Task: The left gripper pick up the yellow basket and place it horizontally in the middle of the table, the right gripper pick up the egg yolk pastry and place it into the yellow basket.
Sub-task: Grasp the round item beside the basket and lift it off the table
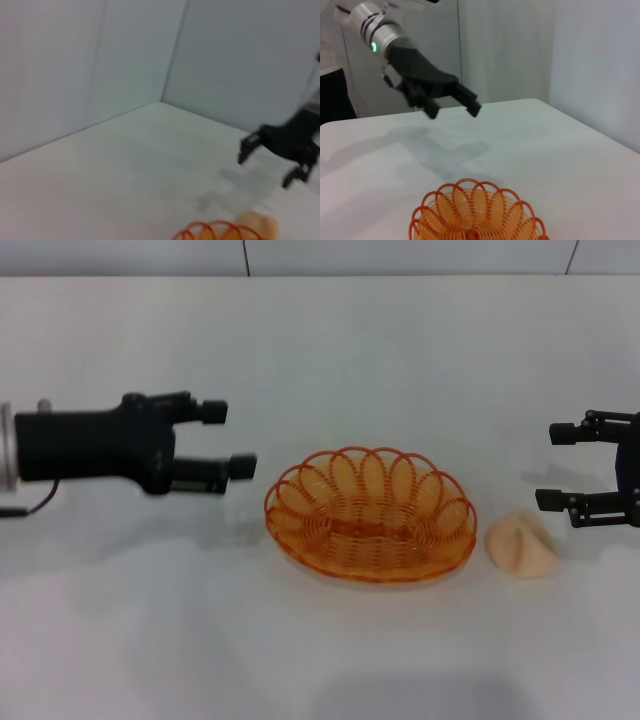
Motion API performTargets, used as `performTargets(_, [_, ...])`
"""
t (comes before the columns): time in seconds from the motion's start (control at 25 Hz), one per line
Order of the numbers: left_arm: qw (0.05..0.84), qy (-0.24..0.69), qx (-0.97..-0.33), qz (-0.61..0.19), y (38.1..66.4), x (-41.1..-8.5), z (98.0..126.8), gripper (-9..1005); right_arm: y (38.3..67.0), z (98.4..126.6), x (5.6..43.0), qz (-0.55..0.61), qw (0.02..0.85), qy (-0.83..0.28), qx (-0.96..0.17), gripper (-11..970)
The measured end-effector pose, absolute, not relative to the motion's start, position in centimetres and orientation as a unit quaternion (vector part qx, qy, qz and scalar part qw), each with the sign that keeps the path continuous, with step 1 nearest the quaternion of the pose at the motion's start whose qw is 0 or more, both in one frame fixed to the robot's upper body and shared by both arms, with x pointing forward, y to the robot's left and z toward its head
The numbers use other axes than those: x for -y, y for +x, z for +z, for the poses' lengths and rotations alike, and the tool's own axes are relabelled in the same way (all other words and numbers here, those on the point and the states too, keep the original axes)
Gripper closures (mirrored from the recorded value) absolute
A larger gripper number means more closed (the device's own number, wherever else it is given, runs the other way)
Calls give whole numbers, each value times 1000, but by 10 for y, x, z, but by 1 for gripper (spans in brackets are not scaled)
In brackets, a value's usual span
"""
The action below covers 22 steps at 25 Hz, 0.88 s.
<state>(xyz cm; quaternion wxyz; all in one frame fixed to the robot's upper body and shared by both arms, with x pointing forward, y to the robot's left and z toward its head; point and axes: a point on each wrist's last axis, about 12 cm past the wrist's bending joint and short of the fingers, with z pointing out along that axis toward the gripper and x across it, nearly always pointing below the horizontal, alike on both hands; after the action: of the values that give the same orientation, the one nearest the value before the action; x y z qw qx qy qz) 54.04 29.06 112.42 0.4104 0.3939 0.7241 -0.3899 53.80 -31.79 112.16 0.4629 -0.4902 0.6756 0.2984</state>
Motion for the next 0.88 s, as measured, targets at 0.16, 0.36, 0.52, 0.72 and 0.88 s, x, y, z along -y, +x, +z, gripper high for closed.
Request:
performTargets(0.16, [433, 441, -684, -388, 520, -299, 1114, 105, 537, 1121, 318, 302, 461, -490, -675, 186])
performTargets(0.36, [411, 471, -668, -403, 506, -315, 1117, 113, 536, 1121, 318, 305, 459, -491, -675, 187])
performTargets(0.52, [381, 495, -663, -413, 500, -325, 1123, 115, 535, 1119, 319, 307, 444, -490, -684, 187])
performTargets(0.72, [376, 504, -666, -401, 497, -333, 1125, 116, 538, 1120, 321, 315, 405, -472, -717, 188])
performTargets(0.88, [376, 507, -664, -400, 496, -336, 1126, 116, 543, 1125, 318, 321, 366, -456, -745, 189])
